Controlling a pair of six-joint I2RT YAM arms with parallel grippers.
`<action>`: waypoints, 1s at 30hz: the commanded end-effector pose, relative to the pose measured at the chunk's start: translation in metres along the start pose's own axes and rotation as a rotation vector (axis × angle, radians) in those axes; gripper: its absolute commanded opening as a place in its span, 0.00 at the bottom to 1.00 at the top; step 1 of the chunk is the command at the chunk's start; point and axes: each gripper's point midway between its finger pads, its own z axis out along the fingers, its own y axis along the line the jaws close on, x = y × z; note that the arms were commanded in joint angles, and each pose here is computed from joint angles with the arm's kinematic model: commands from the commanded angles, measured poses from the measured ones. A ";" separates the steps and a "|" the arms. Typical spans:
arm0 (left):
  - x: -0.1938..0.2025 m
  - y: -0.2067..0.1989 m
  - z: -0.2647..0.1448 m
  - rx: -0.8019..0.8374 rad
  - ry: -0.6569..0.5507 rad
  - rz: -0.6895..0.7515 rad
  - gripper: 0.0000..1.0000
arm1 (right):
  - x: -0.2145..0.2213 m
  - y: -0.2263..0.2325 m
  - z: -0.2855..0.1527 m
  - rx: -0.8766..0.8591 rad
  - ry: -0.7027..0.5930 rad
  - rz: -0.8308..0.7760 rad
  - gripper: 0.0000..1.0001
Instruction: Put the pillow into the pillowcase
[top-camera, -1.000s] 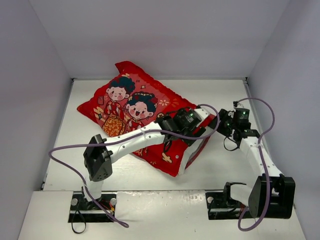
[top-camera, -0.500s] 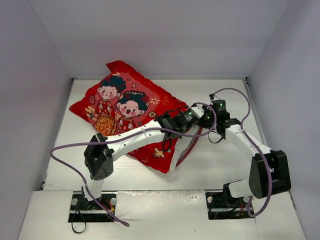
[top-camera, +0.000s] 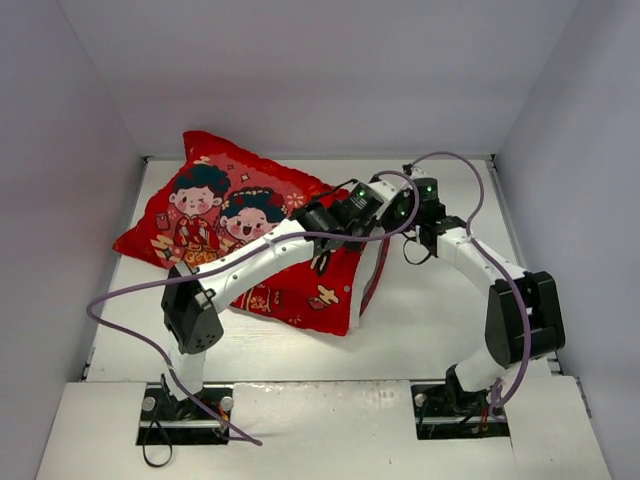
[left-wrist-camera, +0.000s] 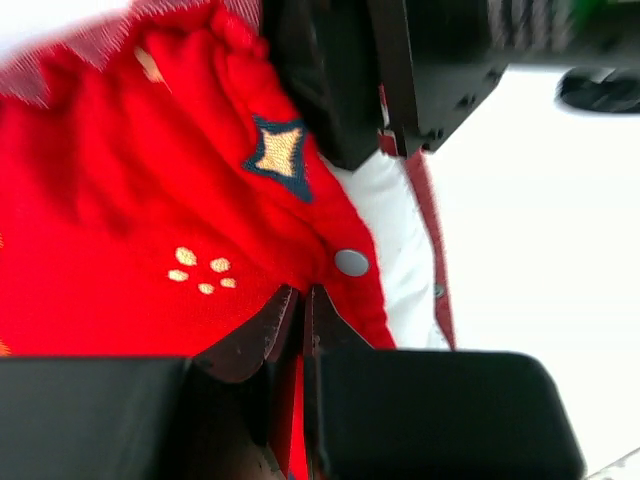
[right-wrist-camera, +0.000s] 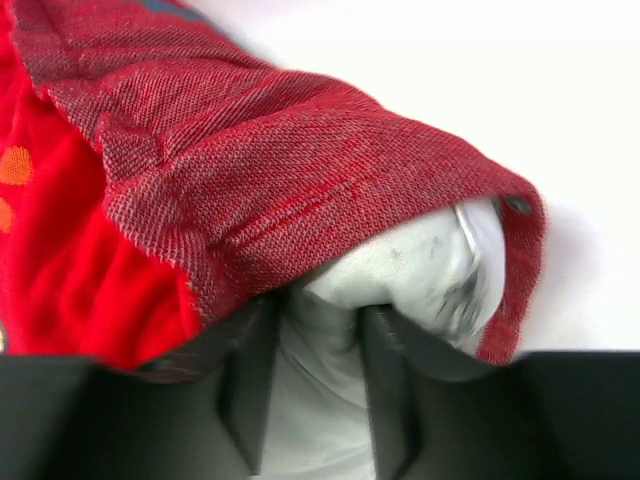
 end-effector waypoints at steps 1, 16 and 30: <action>-0.072 -0.013 -0.052 0.105 -0.231 -0.062 0.00 | -0.039 0.008 -0.027 -0.090 -0.132 -0.029 0.41; -0.089 -0.007 -0.043 0.128 -0.254 -0.075 0.00 | 0.034 -0.018 -0.039 -0.171 0.017 0.028 0.43; -0.165 -0.072 -0.115 0.486 -0.438 -0.163 0.00 | 0.031 0.161 0.017 -0.752 0.032 -0.055 0.00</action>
